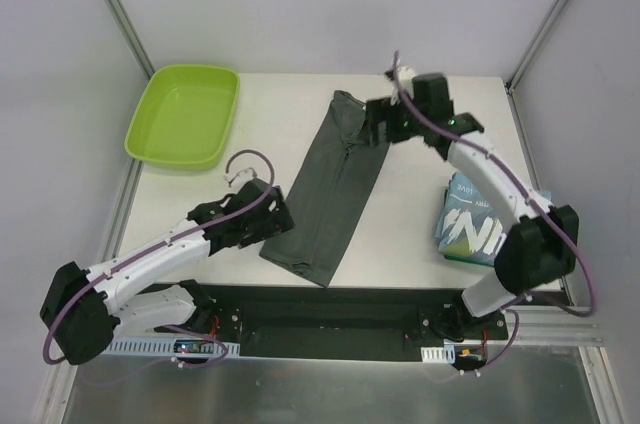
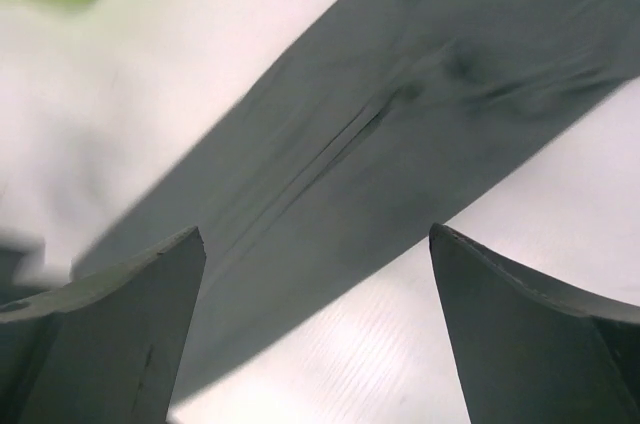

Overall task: Fold and stack the t-shirts
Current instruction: Grab the bottom of the folded rectangular tshirt with both arms

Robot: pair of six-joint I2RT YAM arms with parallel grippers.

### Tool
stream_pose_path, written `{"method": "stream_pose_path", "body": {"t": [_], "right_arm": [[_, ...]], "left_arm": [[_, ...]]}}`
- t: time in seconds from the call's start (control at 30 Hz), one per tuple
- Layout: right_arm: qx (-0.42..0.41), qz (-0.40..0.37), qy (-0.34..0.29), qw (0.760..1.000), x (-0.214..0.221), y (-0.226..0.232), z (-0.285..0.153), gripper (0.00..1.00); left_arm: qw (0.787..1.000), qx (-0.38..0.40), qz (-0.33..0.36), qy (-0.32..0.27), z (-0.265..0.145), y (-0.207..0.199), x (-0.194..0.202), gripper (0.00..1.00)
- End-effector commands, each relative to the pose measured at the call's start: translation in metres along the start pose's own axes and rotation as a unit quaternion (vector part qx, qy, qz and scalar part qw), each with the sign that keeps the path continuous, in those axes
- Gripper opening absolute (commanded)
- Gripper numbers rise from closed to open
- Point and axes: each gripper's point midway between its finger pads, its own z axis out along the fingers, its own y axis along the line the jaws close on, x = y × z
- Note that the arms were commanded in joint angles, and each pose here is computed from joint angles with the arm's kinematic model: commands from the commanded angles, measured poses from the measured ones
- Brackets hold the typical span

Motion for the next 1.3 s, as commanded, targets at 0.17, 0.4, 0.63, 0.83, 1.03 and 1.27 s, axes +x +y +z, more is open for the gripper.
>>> {"method": "stream_pose_path", "body": {"t": [0.17, 0.4, 0.63, 0.83, 1.03, 1.27], "right_arm": [[-0.132, -0.16, 0.112, 0.972, 0.206, 0.15, -0.029, 0.98], [-0.196, -0.28, 0.184, 0.922, 0.293, 0.219, -0.043, 0.96], [-0.157, -0.349, 0.206, 0.901, 0.312, 0.223, -0.02, 0.87], [-0.165, -0.363, 0.247, 0.883, 0.338, 0.218, -0.018, 0.75], [-0.121, -0.376, 0.27, 0.878, 0.355, 0.193, -0.009, 0.7], [-0.078, -0.388, 0.282, 0.874, 0.365, 0.174, -0.013, 0.36]], "left_arm": [[0.993, -0.088, -0.011, 0.078, 0.018, 0.08, 0.024, 0.99], [0.988, -0.115, -0.002, 0.105, 0.034, 0.086, 0.031, 0.91], [0.982, -0.141, 0.001, 0.123, 0.042, 0.095, 0.039, 0.67], [0.979, -0.158, 0.001, 0.127, 0.045, 0.103, 0.042, 0.38], [0.978, -0.164, 0.002, 0.131, 0.047, 0.105, 0.042, 0.14], [0.981, -0.157, 0.001, 0.115, 0.04, 0.107, 0.038, 0.0]]}}
